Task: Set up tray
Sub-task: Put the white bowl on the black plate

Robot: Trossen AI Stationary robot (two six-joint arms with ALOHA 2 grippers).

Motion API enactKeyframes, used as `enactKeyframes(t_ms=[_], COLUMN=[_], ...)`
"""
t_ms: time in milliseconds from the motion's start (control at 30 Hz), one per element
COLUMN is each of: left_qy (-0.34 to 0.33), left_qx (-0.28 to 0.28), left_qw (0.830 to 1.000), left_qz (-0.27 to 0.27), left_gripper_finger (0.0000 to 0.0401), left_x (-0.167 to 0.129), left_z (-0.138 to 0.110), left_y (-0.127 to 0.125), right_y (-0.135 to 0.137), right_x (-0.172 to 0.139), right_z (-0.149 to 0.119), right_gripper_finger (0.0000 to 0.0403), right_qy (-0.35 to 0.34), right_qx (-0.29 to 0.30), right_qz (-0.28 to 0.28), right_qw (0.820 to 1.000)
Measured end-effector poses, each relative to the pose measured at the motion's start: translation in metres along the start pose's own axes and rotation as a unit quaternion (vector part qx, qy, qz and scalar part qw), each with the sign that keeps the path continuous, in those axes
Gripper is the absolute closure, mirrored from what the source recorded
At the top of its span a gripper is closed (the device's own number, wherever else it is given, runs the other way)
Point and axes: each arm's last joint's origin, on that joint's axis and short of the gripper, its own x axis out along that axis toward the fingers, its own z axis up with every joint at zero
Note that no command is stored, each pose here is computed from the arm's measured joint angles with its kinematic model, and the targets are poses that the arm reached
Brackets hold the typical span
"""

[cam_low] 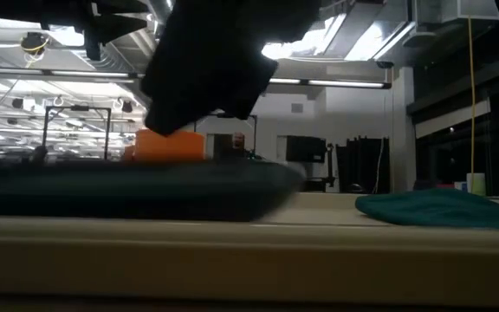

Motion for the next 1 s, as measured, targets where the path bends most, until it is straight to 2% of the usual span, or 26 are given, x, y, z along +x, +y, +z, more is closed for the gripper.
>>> enactKeyframes(t_ms=[333, 433, 533, 633, 733, 1000], left_qy=[0.0, 0.002, 0.003, 0.009, 0.014, 0.017], left_qx=[0.0, 0.0, -0.002, -0.002, -0.002, -0.005], left_qw=[1.0, 1.0, 0.999, 0.998, 0.997, 0.996], left_qz=[0.0, -0.01, -0.034, -0.058, -0.078, -0.087], left_gripper_finger=[0.0258, 0.0258, 0.0258, 0.0258, 0.0258, 0.0258], left_x=[0.0, 0.0, 0.0, 0.0, 0.0, -0.001], left_z=[0.0, 0.0, 0.001, 0.0, 0.0, 0.0], left_y=[0.0, -0.001, -0.002, -0.003, -0.005, -0.005], right_y=[0.003, 0.006, 0.013, 0.023, 0.033, 0.041], right_x=[-0.001, -0.004, -0.017, -0.041, -0.076, -0.185], right_z=[0.006, 0.009, 0.016, 0.027, 0.038, 0.053], right_gripper_finger=[0.0323, 0.0346, 0.0386, 0.0393, 0.0391, 0.0393], right_qy=[-0.027, -0.04, -0.07, -0.116, -0.177, -0.321], right_qx=[0.017, 0.011, -0.007, -0.031, -0.048, -0.087], right_qz=[0.018, 0.024, 0.036, 0.046, 0.032, -0.08], right_qw=[0.999, 0.999, 0.997, 0.992, 0.983, 0.94])
